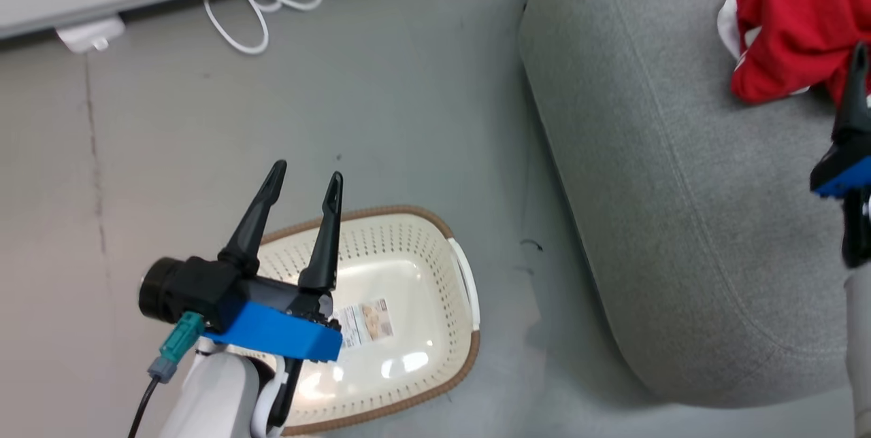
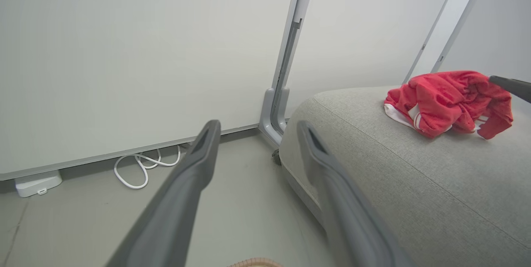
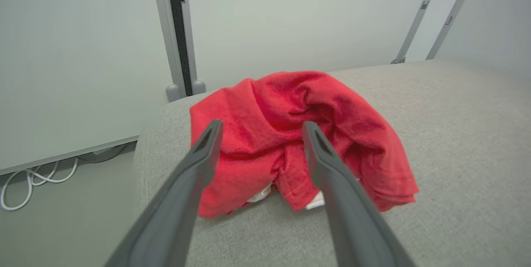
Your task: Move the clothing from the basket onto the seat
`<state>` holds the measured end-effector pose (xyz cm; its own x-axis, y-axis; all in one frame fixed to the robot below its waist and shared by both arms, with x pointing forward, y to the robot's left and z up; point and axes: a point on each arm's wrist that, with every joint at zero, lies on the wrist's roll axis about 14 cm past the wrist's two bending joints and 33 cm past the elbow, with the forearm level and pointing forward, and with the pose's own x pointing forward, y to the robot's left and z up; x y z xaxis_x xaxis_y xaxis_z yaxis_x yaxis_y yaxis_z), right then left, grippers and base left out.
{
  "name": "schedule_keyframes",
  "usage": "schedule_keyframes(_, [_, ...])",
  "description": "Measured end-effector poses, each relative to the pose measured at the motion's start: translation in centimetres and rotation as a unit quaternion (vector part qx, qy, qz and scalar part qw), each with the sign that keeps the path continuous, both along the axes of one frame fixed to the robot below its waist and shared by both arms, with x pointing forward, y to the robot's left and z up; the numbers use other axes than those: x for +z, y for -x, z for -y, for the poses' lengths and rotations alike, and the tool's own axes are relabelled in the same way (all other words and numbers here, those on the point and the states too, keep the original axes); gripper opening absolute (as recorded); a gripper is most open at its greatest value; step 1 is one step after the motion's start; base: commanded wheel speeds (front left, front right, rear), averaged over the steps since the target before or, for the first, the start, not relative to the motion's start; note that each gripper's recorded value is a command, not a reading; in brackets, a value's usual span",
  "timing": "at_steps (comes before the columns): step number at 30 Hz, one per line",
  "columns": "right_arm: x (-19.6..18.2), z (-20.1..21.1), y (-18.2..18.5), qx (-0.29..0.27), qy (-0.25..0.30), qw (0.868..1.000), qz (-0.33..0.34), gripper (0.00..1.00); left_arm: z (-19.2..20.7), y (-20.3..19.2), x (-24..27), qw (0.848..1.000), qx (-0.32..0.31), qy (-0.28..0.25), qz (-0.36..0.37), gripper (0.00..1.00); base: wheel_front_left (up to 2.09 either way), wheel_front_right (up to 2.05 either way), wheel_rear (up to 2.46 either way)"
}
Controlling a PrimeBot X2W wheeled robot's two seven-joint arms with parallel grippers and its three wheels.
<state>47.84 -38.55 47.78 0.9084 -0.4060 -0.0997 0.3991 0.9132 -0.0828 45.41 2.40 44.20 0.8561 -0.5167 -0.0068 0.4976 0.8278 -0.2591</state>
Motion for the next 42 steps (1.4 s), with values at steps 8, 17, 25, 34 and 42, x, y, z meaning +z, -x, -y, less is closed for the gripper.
schedule_keyframes(8, [1.2,-5.0,3.3,0.052,-0.004,0.998,0.034,1.0,-2.5,3.0,2.2,0.999,0.044,-0.001,0.004,1.0,0.0,0.0,0.0])
schedule_keyframes(17, [1.5,-9.9,7.2,0.087,-0.039,0.993,0.066,1.0,-6.8,6.2,2.7,0.994,0.111,-0.004,-0.005,1.0,0.0,0.0,0.0])
schedule_keyframes(25, [1.1,-14.0,9.7,0.141,-0.043,0.988,0.047,1.0,-10.1,8.7,2.4,0.987,0.161,-0.007,-0.013,1.0,0.0,0.0,0.0])
schedule_keyframes(34, [0.8,-16.7,11.1,0.18,-0.055,0.981,0.039,1.0,-11.6,10.1,1.9,0.982,0.185,-0.004,-0.023,1.0,0.0,0.0,0.0])
schedule_keyframes(42, [1.3,-18.5,11.1,0.205,-0.068,0.975,0.048,1.0,-12.9,10.8,2.3,0.979,0.204,-0.001,-0.016,1.0,0.0,0.0,0.0])
